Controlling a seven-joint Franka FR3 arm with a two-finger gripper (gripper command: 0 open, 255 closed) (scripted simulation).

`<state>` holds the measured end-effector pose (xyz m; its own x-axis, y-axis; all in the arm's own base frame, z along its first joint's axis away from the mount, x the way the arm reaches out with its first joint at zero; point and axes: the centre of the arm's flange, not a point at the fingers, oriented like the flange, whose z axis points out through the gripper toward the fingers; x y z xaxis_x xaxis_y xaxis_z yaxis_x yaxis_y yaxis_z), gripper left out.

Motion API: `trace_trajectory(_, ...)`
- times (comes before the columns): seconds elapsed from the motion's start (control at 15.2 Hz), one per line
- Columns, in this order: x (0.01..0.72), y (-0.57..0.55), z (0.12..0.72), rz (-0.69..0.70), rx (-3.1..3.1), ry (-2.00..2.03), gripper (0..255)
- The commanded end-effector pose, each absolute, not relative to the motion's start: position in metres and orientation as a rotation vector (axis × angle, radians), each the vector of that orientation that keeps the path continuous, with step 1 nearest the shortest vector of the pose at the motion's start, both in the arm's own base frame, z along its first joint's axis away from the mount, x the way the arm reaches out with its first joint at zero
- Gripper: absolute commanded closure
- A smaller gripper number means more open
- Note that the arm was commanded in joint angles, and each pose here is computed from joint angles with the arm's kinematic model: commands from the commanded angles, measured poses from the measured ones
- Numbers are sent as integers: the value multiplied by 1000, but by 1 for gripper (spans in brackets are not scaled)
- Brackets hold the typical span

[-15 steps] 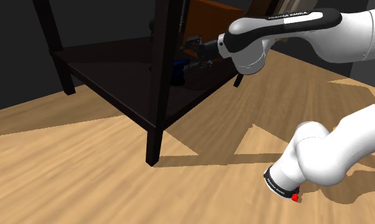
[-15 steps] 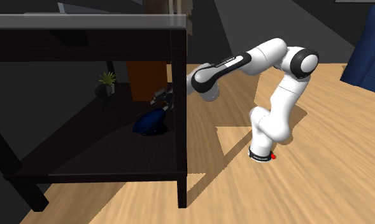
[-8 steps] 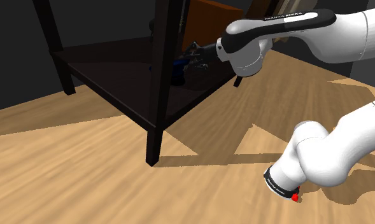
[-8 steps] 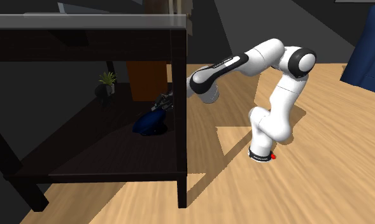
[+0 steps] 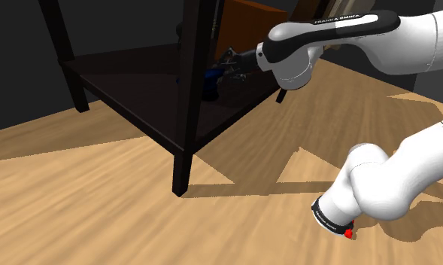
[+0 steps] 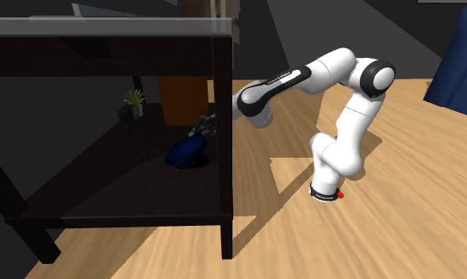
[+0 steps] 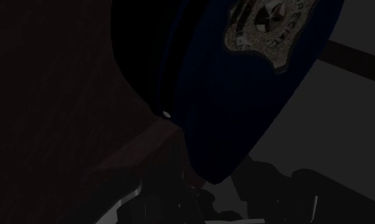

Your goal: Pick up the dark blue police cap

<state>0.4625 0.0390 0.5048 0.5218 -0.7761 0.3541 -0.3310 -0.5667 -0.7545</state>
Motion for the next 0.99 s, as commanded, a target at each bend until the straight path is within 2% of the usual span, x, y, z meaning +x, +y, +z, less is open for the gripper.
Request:
trace_trajectory(0.0,462,39,514,-923,-2139,897,255)
trace_trajectory(0.92,462,39,578,-923,-2139,897,255)
